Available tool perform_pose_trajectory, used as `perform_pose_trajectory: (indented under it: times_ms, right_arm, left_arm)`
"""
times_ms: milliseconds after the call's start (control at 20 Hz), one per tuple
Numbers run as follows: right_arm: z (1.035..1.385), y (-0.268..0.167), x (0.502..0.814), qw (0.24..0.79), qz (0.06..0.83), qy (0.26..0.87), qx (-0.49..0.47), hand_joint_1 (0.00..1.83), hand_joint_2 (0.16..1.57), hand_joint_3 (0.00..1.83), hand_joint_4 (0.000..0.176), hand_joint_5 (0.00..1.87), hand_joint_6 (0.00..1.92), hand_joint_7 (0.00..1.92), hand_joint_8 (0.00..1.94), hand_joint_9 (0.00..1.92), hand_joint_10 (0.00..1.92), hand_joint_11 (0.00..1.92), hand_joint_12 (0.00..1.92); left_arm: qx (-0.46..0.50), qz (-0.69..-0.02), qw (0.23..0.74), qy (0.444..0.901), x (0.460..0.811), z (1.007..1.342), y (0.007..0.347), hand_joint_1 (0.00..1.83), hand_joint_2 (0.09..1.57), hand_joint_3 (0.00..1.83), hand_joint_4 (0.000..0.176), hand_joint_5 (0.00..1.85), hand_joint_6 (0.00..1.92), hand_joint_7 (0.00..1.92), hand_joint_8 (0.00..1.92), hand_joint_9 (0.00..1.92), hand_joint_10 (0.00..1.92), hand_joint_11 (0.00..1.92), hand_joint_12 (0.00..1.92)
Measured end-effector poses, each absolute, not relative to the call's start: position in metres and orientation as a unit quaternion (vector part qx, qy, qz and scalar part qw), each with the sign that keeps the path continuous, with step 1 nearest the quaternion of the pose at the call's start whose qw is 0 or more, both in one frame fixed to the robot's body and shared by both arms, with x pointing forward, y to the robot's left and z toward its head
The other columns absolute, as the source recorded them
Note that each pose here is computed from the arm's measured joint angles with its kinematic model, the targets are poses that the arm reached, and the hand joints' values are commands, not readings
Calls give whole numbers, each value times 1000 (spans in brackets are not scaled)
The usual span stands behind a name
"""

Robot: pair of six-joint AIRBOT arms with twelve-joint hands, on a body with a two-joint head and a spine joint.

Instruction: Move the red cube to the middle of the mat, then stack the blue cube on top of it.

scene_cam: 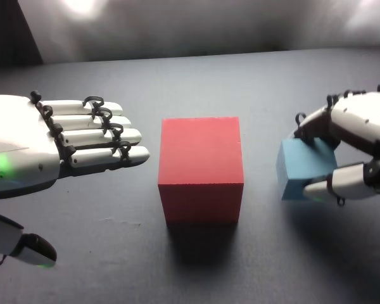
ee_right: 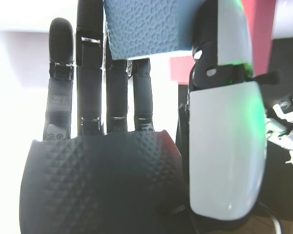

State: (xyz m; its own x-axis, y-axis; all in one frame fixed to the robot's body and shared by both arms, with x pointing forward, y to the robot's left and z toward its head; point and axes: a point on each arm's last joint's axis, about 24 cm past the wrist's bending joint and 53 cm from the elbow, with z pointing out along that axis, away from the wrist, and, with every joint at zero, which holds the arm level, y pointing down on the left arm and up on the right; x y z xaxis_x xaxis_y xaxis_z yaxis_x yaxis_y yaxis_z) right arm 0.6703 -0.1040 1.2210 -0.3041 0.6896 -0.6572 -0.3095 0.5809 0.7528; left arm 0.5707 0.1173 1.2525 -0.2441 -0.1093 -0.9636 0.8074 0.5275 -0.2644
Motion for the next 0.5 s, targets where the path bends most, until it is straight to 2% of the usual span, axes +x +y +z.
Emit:
perform_pose_trajectory:
  times_ms: [100,250,500]
  right_arm:
    - [1230,-102,673,575,438,680,125,1149,1103,0,0,989,954,1058,81,895,296,327,1208]
    - [1263,-98,677,578,463,665,96,1125,1122,0,0,953,1015,1056,25,877,284,318,1196]
    - [1290,-96,684,572,478,660,92,1137,1112,0,0,973,980,1090,22,914,287,357,1169]
  left_arm:
    - [260,-411,557,673,571,1253,117,682,947,1,0,0,0,0,0,0,0,0,0]
    - [260,-412,561,669,571,1256,117,654,955,3,0,0,0,0,0,0,0,0,0]
    - [261,-416,562,665,569,1259,113,694,956,2,0,0,0,0,0,0,0,0,0]
